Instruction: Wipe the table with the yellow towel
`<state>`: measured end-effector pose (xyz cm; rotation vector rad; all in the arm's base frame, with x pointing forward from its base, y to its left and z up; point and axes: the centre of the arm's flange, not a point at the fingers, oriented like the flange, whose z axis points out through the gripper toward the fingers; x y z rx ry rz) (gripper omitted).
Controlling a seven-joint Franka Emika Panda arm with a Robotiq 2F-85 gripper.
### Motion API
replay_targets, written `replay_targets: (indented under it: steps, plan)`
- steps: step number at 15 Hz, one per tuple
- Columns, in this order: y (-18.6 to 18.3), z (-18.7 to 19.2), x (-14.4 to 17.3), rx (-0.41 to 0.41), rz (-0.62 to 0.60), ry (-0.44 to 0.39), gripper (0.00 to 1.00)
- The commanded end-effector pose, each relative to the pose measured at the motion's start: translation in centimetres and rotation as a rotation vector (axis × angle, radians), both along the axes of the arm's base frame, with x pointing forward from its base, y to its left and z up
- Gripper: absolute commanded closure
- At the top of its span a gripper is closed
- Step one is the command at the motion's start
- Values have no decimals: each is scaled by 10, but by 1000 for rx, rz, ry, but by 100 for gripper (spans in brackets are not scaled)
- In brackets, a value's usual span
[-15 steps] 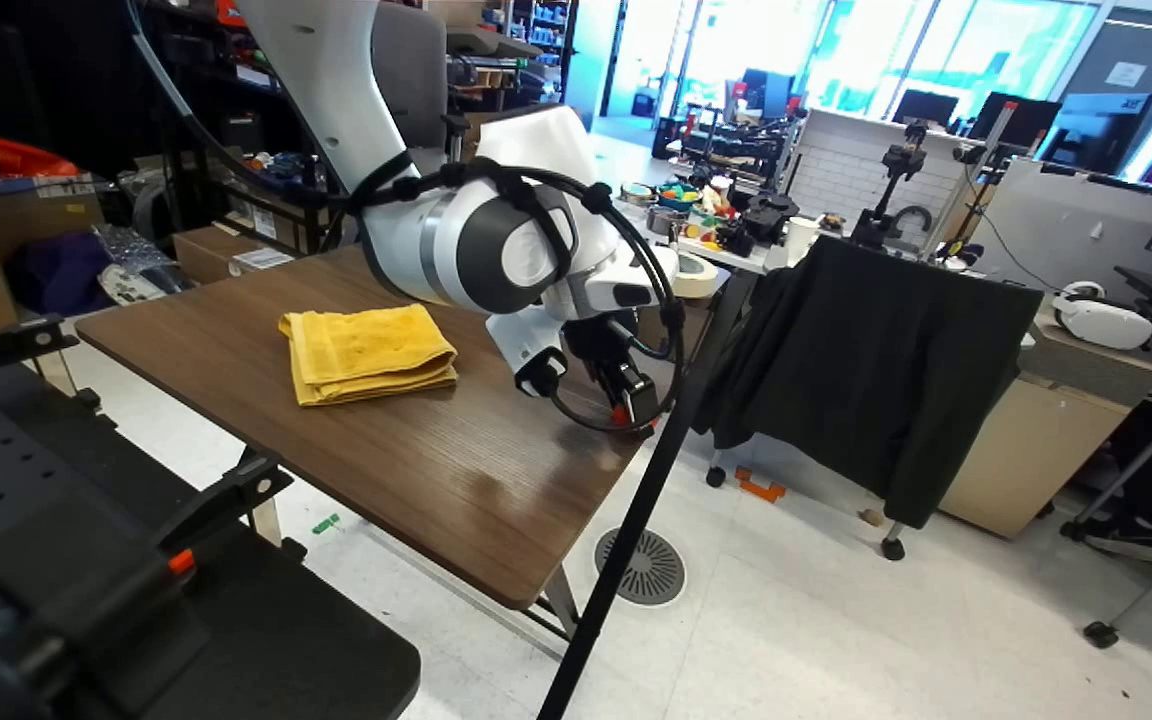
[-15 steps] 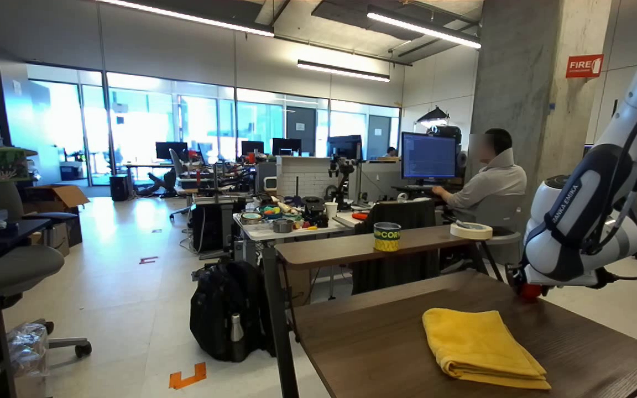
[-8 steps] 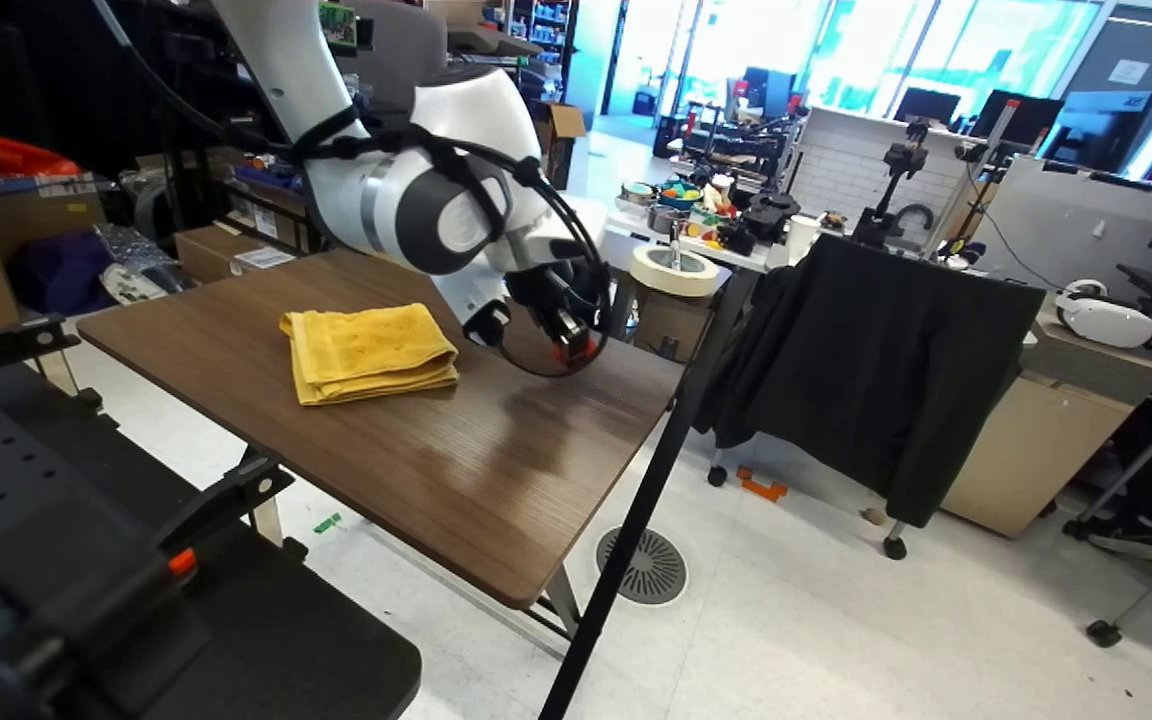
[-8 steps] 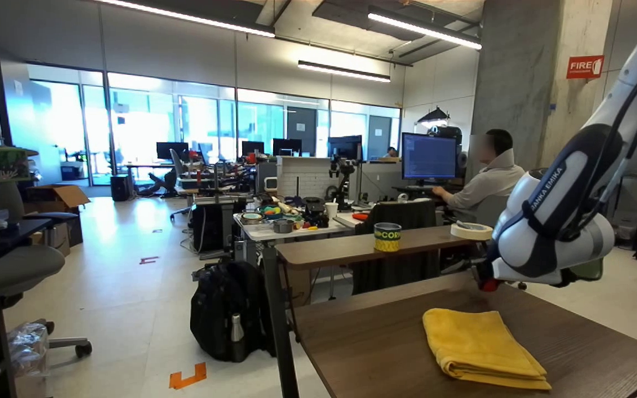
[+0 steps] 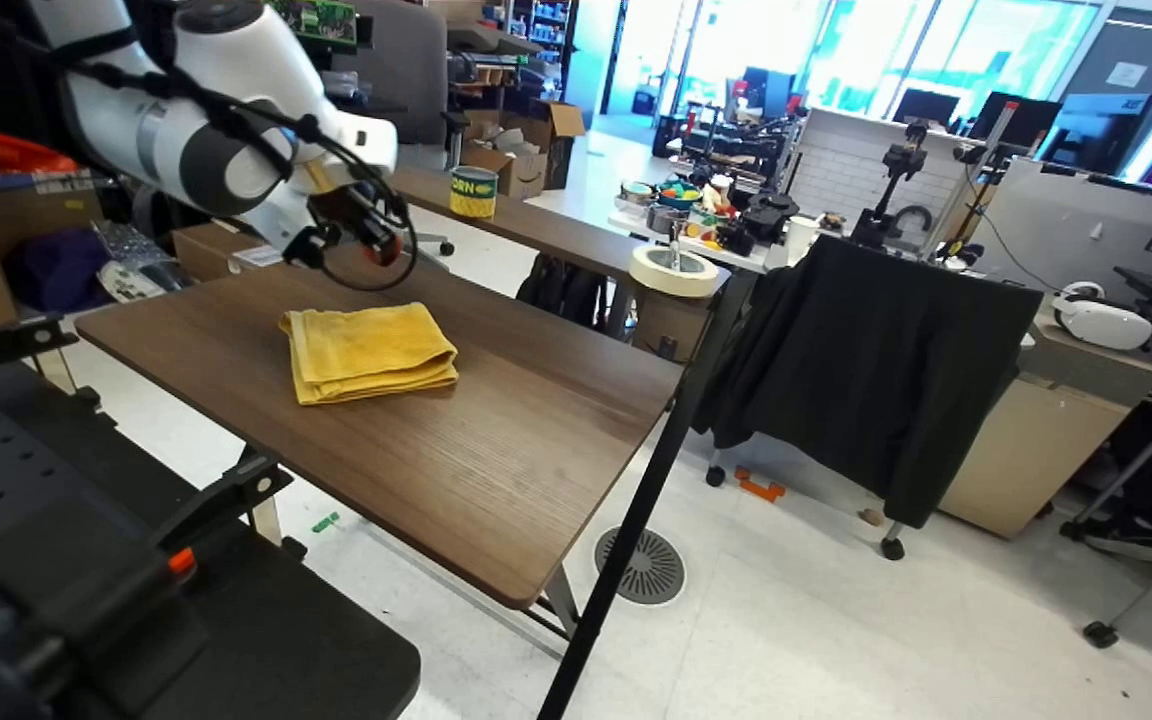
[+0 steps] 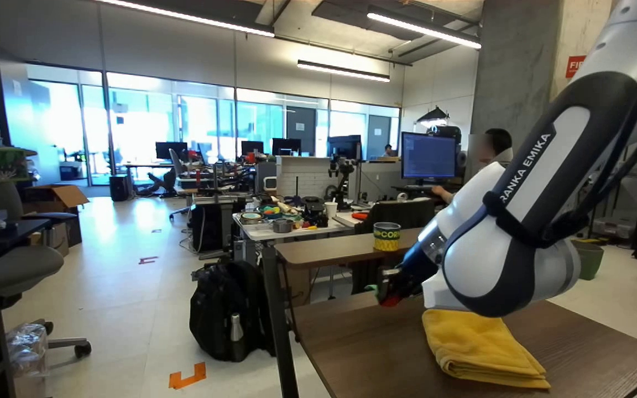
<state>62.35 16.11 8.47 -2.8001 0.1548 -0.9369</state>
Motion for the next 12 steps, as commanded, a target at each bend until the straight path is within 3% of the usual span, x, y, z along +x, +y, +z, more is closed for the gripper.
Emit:
replay_targets:
  steps: [1, 6, 10, 12]
  plan:
    - [92, -5, -56, 22, 207, -1, 93]
    - [166, -14, -100, 34, 457, 27, 93]
    - [168, -6, -108, -3, 525, -1, 93]
    - [155, 2, -104, -60, 534, -10, 93]
